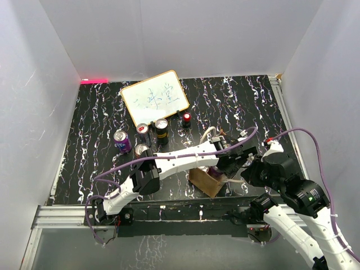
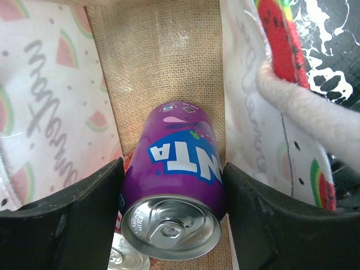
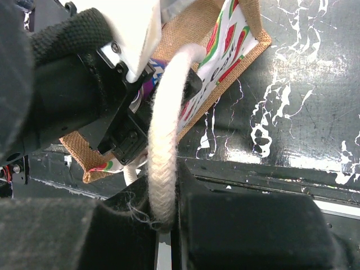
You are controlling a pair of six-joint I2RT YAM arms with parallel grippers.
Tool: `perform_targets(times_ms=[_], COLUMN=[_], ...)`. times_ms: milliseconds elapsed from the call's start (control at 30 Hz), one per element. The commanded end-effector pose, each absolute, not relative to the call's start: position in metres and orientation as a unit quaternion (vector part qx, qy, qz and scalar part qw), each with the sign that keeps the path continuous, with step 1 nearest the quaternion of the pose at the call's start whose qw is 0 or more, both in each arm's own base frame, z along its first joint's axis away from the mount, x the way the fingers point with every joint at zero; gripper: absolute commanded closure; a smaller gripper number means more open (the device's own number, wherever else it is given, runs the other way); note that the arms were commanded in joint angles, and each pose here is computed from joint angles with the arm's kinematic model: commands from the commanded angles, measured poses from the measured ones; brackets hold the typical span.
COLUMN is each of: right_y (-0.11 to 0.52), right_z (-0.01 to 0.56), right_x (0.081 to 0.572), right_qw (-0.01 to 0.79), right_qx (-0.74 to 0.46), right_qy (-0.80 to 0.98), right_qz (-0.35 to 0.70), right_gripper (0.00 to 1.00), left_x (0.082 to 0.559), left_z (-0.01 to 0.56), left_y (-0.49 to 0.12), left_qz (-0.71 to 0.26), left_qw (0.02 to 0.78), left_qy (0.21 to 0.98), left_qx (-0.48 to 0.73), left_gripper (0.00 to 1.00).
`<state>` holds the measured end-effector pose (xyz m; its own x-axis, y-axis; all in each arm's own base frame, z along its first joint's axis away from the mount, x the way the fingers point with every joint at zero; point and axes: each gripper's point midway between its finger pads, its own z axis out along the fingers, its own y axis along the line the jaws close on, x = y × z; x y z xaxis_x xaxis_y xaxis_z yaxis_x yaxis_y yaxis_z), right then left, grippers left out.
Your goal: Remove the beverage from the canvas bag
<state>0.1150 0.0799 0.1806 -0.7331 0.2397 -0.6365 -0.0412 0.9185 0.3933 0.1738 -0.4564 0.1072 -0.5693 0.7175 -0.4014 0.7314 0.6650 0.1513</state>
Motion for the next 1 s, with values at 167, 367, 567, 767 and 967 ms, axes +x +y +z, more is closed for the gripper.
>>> perform_targets(times_ms=[167,367,567,767,967], right_y=[0.081,0.081,0.083,0.086,0.089], right_z=[0.2,0.201,0.204,0.208,0.216], right_x=[0.127,0.128,0.132,0.133,0.134], right_qw=[0.397,0.399,0.402,0.409,0.423], right_qx=[0.062,0.067,0.065,0.059,0.052], right_qy=[0.893,0.892,0.89,0.885,0.876], right_qz=[0.203,0.202,0.205,0.214,0.227], right_gripper=[0.92,0.92,0.93,0.92,0.92], left_x=[0.192,0.194,0.193,0.197,0.194], left_z=[0.18,0.183,0.185,0.205,0.222], left_y=[-0.444,-0.436,-0.434,-0.443,-0.447], left_qz=[-0.023,-0.022,-0.05,-0.116,-0.172], left_qw=[0.307,0.31,0.309,0.319,0.312], left_qy=[0.879,0.886,0.894,0.896,0.893], left_qx=[0.363,0.345,0.32,0.287,0.274], left_gripper=[0.9,1.0,1.0,1.0,1.0])
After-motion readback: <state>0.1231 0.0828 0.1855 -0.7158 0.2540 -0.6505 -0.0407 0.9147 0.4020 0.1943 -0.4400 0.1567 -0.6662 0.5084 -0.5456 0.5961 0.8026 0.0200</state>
